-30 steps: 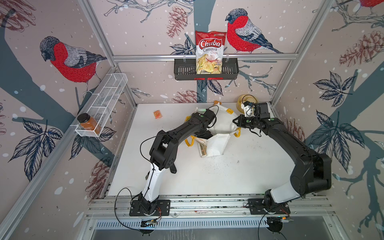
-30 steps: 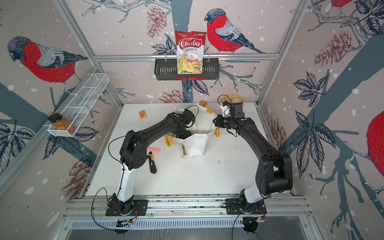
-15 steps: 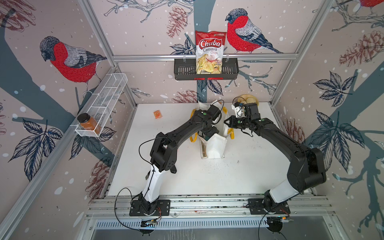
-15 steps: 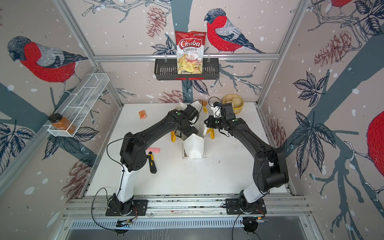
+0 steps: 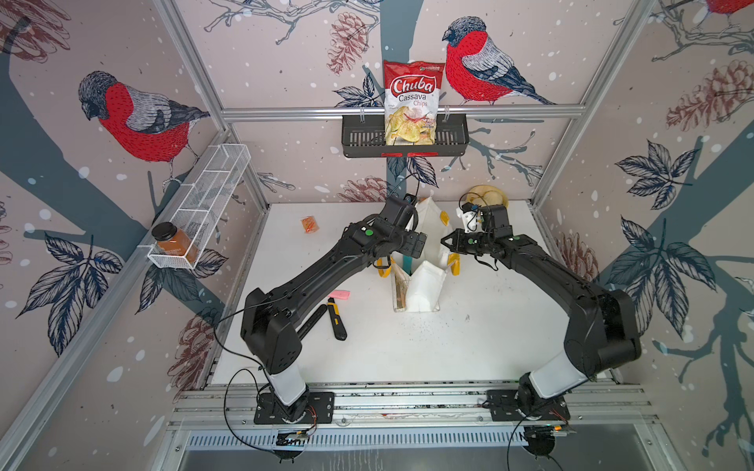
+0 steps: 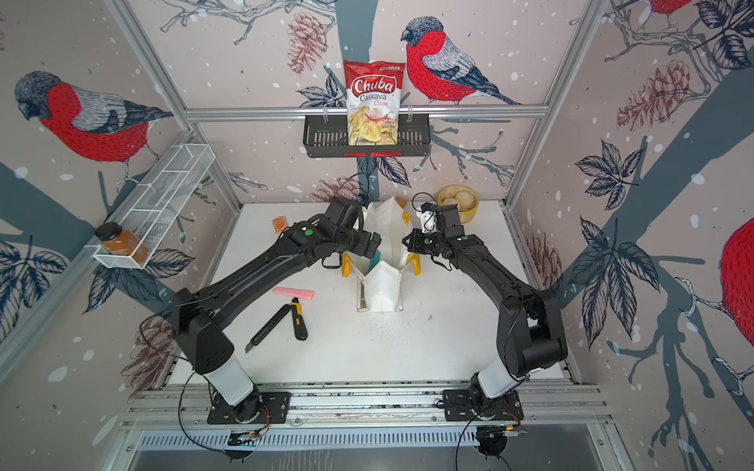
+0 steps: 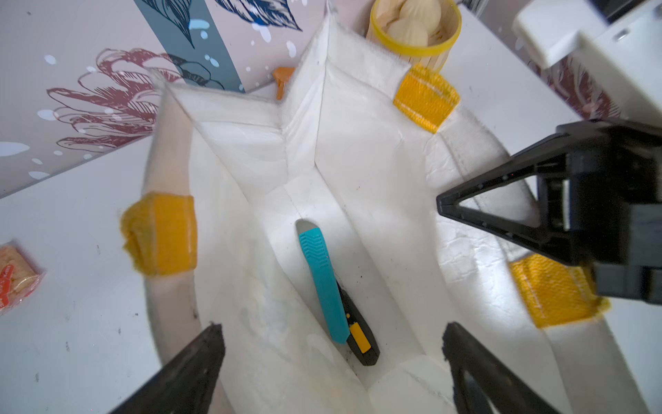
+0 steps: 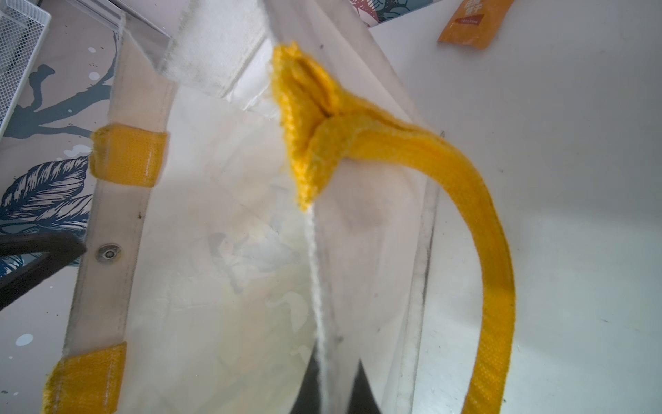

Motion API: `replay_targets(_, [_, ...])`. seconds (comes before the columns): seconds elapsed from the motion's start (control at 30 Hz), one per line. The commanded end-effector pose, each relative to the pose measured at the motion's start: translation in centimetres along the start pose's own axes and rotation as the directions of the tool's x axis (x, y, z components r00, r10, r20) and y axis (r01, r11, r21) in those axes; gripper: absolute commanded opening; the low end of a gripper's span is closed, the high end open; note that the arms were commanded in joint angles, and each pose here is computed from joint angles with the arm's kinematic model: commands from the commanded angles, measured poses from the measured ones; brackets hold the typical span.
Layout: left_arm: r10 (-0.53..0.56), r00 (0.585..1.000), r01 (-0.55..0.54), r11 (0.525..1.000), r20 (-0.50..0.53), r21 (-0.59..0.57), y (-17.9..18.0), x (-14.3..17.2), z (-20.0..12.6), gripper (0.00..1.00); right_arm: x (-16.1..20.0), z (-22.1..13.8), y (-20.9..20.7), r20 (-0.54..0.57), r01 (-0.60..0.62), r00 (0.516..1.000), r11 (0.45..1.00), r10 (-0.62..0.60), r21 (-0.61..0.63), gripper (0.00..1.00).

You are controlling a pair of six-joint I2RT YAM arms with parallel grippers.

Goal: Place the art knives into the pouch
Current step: Pick up the utility knife at the center of the board.

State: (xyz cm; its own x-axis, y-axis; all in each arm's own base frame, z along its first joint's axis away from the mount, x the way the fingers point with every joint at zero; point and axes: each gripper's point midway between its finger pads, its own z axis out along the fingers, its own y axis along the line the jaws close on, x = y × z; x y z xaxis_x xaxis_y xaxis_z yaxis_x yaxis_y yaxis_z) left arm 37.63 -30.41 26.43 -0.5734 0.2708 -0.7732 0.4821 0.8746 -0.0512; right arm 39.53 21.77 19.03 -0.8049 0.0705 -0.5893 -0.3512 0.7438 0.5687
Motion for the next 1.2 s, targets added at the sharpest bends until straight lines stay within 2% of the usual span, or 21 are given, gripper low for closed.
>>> replay_targets(0.0, [-0.088, 0.971, 0.088, 0.996, 0.224, 0.013, 0.3, -4.2, -2.3, 0.95, -0.4, -0.2, 0.5, 0.018, 0.005, 1.0, 1.0, -0.005, -0.019, 0.0])
replay_targets(0.1, [-0.123, 0.95, 0.136, 0.99, 0.285, -0.024, 1.6, -4.4, -4.0, 0.96, -0.5, -0.2, 0.5, 0.02, 0.004, 1.0, 1.0, -0.003, -0.022, 0.0])
replay_targets(0.23, [-0.203, 0.927, 0.276, 0.938, 0.315, -0.21, 5.9, -2.6, -6.0, 0.95, -0.3, 0.0, 0.4, 0.013, 0.003, 1.0, 1.0, -0.003, -0.021, 0.0])
replay_targets(0.37, [-0.268, 0.909, 0.377, 0.856, 0.319, -0.355, 9.4, 1.1, -7.8, 0.95, 0.0, 0.1, 0.2, 0.009, 0.005, 1.0, 1.0, -0.005, -0.019, 0.0])
replay_targets(0.5, [-0.344, 0.887, 0.451, 0.789, 0.309, -0.416, 12.2, 5.7, -8.9, 0.96, 0.1, 0.4, 0.1, 0.001, 0.001, 1.0, 1.0, -0.001, -0.021, 0.0])
replay_targets(0.77, [-0.499, 0.84, 0.536, 0.705, 0.211, -0.465, 15.0, 15.2, -8.9, 0.96, 0.4, 0.9, 0.1, -0.005, 0.0, 1.0, 1.0, 0.0, -0.027, 0.0])
replay_targets(1.0, [-0.604, 0.797, 0.537, 0.69, 0.024, -0.486, 13.6, 21.5, -6.5, 0.96, 0.6, 1.4, 0.3, -0.014, 0.004, 1.0, 0.999, -0.004, -0.033, 0.0])
replay_targets(1.17, [-0.637, 0.767, 0.532, 0.698, -0.077, -0.48, 12.5, 25.0, -5.1, 0.96, 1.1, 1.6, 0.1, -0.021, -0.002, 1.0, 0.999, 0.001, -0.032, 0.0])
